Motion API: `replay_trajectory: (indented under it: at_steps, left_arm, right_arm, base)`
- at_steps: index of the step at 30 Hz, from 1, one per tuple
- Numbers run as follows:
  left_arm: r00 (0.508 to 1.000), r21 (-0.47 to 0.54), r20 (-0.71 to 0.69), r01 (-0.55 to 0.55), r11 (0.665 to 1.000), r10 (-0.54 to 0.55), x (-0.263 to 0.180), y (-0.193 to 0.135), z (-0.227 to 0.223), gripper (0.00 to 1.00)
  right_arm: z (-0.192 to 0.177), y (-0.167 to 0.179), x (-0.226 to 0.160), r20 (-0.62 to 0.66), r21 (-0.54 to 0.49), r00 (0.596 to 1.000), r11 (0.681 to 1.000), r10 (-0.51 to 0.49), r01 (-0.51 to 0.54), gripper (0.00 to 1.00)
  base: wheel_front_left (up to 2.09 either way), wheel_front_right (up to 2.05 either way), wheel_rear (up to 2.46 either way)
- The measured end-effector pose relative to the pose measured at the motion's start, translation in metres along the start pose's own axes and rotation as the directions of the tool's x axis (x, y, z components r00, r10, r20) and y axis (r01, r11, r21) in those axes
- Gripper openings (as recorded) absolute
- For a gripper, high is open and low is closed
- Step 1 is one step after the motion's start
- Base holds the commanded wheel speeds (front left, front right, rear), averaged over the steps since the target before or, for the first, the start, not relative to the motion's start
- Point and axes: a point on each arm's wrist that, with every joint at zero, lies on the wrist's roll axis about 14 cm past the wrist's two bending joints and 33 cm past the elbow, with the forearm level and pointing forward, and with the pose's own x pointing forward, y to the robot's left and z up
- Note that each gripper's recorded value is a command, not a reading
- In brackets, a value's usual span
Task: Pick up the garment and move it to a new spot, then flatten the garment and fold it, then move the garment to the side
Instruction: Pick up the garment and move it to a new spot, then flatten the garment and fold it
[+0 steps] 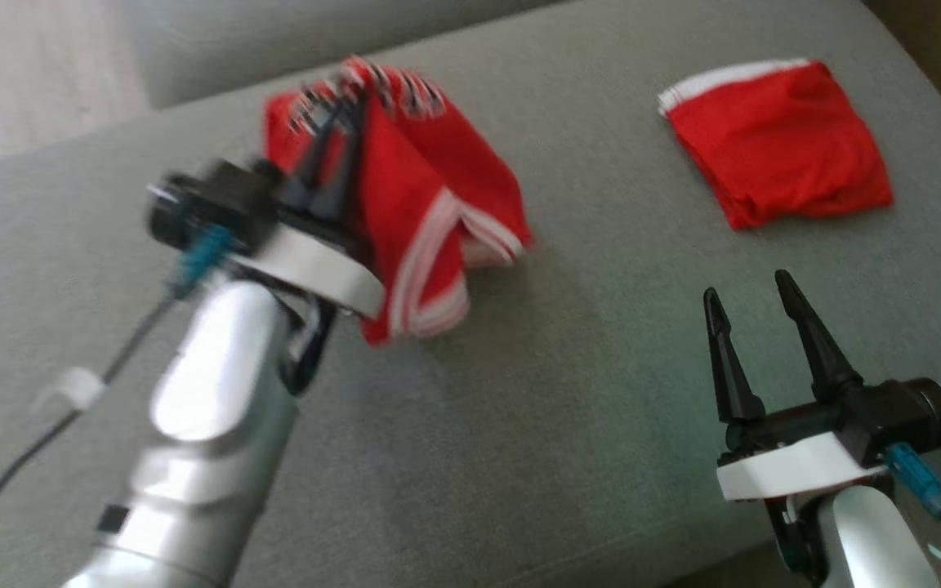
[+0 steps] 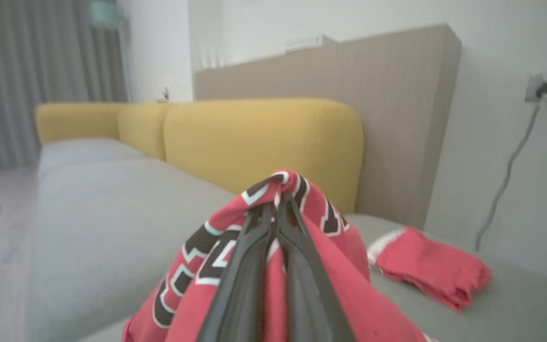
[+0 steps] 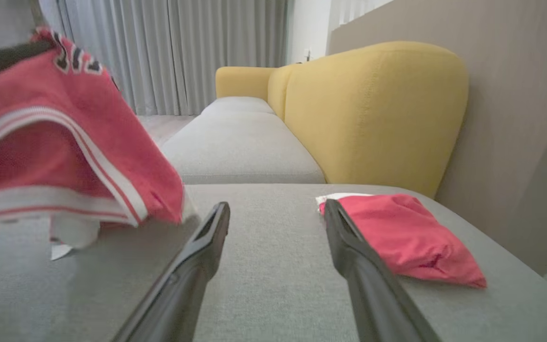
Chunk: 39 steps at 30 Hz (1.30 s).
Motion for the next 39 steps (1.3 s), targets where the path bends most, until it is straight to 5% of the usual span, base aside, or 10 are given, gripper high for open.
replay_trajectory:
  at_steps: [1, 2, 3, 7, 12, 17, 28, 39]
  left_arm:
    - [0.999, -0.006, -0.044, 0.017, 1.000, -0.017, 0.001, -0.006, -0.020, 0.00]
    - [0.995, -0.007, -0.092, 0.030, 1.000, -0.031, 0.000, -0.009, -0.040, 0.42]
    - [0.989, -0.016, -0.142, 0.031, 0.999, -0.033, -0.003, -0.010, -0.061, 1.00]
    - [0.959, -0.020, -0.282, -0.014, 1.000, 0.008, -0.023, 0.004, -0.117, 1.00]
    - [0.983, -0.036, -0.124, -0.143, 0.989, 0.137, -0.027, 0.031, -0.071, 1.00]
    - [0.936, -0.048, -0.132, -0.335, 0.941, 0.327, -0.105, 0.054, -0.073, 1.00]
    - [0.815, -0.018, -0.068, -0.577, 0.816, 0.575, -0.239, 0.042, -0.036, 1.00]
    - [0.771, 0.057, -0.073, -0.630, 0.774, 0.633, -0.298, 0.015, -0.037, 1.00]
  right_arm:
    - [-0.004, -0.001, 0.000, -0.013, 0.003, 1.000, 1.000, -0.004, 0.004, 1.00]
    - [-0.007, 0.000, 0.001, -0.024, 0.006, 1.000, 1.000, -0.004, 0.004, 1.00]
    - [-0.010, 0.002, 0.004, -0.032, 0.007, 0.999, 1.000, 0.001, -0.001, 1.00]
    - [-0.015, 0.012, 0.023, -0.043, 0.016, 0.999, 0.999, 0.032, -0.031, 1.00]
    - [-0.019, 0.020, 0.035, -0.045, 0.027, 0.997, 0.998, 0.056, -0.055, 1.00]
    - [-0.019, 0.028, 0.034, -0.039, 0.038, 0.996, 0.996, 0.078, -0.076, 1.00]
    - [-0.019, 0.049, -0.010, -0.041, 0.080, 0.989, 0.987, 0.140, -0.137, 1.00]
    - [-0.023, 0.057, -0.045, -0.043, 0.134, 0.985, 0.978, 0.168, -0.161, 1.00]
  base:
    - [0.00, 0.00, 0.00]
    - [0.00, 0.00, 0.00]
    - [0.00, 0.00, 0.00]
    - [0.00, 0.00, 0.00]
    - [0.00, 0.00, 0.00]
    - [0.00, 0.00, 0.00]
    - [0.00, 0.00, 0.00]
    - [0.00, 0.00, 0.00]
